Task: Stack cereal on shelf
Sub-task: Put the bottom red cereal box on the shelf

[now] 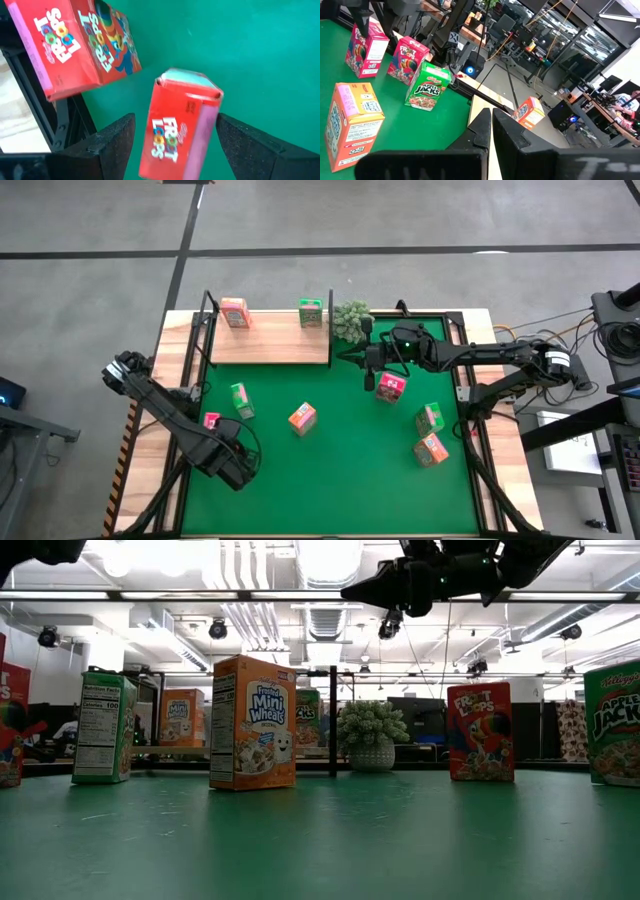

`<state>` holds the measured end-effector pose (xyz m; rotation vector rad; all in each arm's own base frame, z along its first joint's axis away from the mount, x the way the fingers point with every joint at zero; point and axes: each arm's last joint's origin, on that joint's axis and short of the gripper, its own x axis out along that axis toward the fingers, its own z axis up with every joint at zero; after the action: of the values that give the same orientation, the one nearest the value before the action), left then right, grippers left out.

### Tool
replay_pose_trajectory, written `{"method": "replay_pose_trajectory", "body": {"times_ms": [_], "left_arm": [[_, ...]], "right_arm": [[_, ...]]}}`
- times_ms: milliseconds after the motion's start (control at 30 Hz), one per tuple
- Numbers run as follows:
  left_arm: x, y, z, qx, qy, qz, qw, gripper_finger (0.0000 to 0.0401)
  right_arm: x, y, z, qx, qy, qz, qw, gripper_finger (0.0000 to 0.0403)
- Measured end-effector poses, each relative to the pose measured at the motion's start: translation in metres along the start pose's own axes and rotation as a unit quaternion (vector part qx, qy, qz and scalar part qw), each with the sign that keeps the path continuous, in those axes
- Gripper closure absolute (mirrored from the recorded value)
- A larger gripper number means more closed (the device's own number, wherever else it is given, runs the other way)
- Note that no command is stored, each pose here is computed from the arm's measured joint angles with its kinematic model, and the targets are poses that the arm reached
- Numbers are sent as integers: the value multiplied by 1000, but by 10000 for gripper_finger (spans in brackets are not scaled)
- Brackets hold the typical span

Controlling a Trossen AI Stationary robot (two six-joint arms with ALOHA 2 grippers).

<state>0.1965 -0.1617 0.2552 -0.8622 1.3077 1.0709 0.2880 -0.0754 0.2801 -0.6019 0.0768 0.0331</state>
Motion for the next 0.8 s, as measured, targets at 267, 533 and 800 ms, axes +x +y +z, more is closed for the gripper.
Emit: {"method": "replay_pose_trajectory", "body": {"times_ms": [267, 533, 800], "left_arm": [[20, -3, -2, 11, 3, -20, 1000, 153], [21, -6, -4, 35, 8, -35, 999, 191], [12, -9, -4, 61, 13, -50, 997, 210]], "right_arm": [[0, 0, 0, 1, 0, 0, 1000, 394], [0, 0, 0, 3, 1, -1, 1000, 394], [0, 0, 0, 6, 2, -1, 1000, 394]]}}
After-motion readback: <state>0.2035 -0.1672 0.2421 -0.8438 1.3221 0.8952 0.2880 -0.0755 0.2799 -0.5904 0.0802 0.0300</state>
